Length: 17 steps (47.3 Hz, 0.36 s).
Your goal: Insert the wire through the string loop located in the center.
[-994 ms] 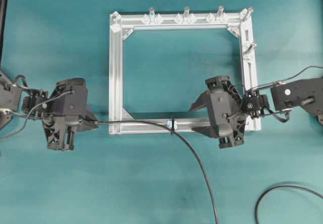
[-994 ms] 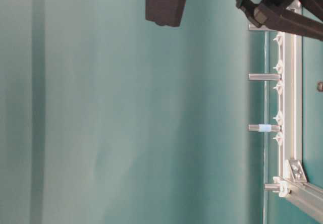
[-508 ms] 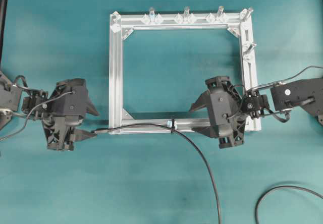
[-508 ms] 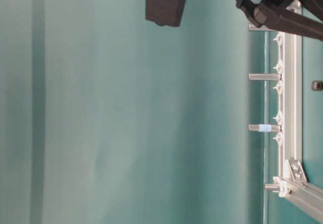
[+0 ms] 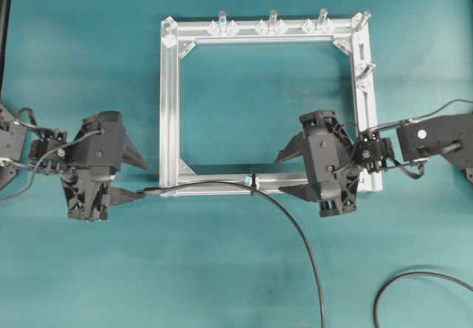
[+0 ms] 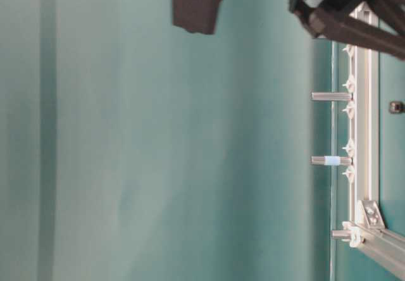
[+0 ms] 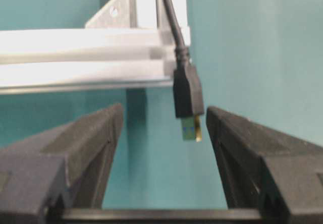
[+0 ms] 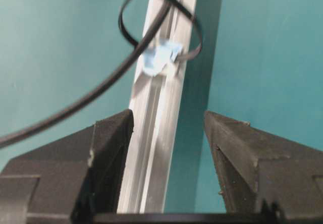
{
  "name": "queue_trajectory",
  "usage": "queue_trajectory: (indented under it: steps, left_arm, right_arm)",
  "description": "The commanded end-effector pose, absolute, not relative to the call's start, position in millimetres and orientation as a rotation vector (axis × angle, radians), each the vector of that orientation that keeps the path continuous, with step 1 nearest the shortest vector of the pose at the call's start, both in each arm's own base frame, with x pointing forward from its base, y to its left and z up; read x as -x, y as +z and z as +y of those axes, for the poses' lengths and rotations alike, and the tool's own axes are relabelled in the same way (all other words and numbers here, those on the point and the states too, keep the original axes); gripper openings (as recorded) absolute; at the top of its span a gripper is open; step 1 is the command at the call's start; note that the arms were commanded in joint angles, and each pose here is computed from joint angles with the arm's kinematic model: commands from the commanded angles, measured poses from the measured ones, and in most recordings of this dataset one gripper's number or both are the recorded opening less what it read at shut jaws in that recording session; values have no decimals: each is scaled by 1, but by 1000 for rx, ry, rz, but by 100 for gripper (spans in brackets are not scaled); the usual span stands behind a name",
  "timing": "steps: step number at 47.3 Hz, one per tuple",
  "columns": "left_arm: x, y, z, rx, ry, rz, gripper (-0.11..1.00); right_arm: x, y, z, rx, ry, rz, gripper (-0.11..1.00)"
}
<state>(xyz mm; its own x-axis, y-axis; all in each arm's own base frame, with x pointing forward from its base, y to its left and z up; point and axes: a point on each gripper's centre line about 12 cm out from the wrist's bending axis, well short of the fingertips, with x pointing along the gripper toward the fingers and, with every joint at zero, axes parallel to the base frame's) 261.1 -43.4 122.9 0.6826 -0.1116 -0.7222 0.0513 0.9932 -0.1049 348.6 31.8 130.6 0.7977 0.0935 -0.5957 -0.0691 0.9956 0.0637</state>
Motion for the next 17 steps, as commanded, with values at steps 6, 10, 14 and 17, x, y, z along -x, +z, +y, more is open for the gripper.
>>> queue_trajectory:
  steps: [6, 10, 14, 17]
  left_arm:
    - [-265, 147, -40, 81, -92, 722, 66]
    - [-264, 154, -37, 82, -84, 697, 66]
    - [-263, 159, -33, 76, -79, 674, 66]
    - [-262, 164, -31, 69, -75, 655, 65]
  right_arm:
    - [-351, 161, 32, -42, 91, 551, 60]
    - [-350, 167, 32, -42, 93, 534, 60]
    - [-348, 172, 31, -41, 92, 519, 60]
    - [-348, 175, 31, -41, 93, 511, 60]
